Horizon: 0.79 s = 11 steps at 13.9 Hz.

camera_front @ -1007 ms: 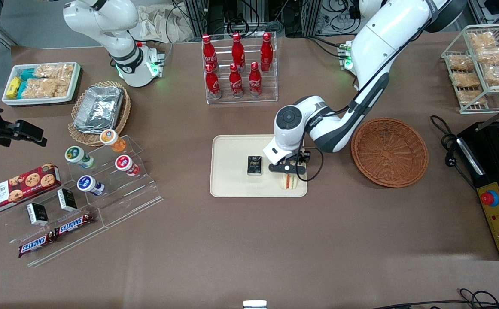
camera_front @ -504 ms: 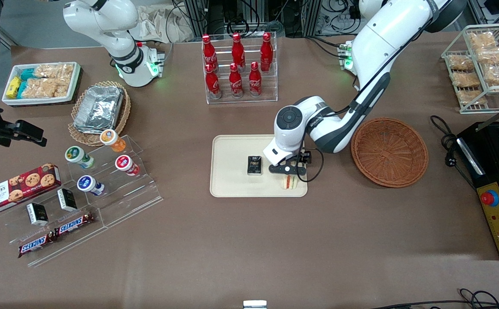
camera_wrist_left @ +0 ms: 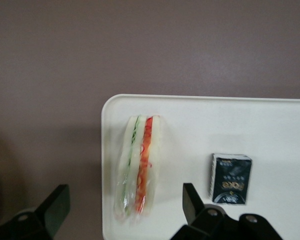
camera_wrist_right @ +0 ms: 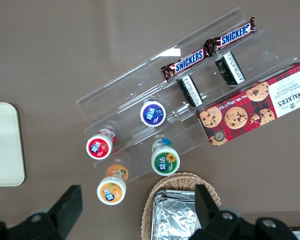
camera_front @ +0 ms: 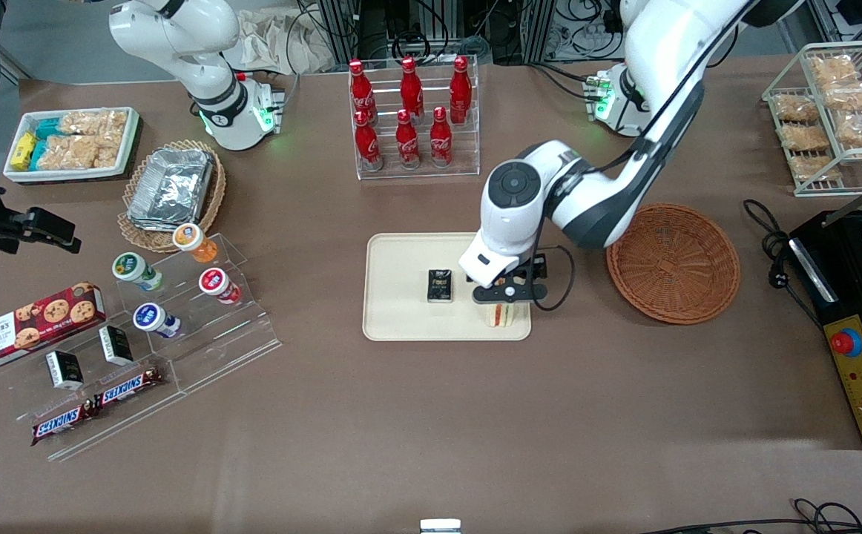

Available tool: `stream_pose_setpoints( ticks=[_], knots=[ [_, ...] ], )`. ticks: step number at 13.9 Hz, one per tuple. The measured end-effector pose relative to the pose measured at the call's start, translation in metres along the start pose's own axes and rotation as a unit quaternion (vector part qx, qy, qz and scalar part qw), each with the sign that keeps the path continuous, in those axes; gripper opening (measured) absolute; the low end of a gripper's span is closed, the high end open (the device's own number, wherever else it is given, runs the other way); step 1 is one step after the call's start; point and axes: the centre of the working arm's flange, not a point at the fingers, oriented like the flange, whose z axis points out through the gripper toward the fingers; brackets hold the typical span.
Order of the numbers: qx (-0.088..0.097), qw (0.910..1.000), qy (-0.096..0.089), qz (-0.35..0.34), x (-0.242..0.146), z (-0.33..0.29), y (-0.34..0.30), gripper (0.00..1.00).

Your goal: Place sandwich from basket to tray

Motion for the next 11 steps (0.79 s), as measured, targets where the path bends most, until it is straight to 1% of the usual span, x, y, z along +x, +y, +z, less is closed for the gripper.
stream_pose_setpoints(
  ticks=[2,5,7,11],
  knots=[
    [-0.003,0.9994,-0.001,-0.034,0.011,-0.053,-0.015,1.0],
    [-0.021,0.9961,-0.001,-0.085,0.027,-0.108,-0.046,1.0],
    [-0.034,0.9919,-0.009,-0.122,0.033,-0.136,-0.073,1.0],
    [-0.042,0.9834,-0.021,-0.175,0.029,-0.193,-0.127,1.0]
  ],
)
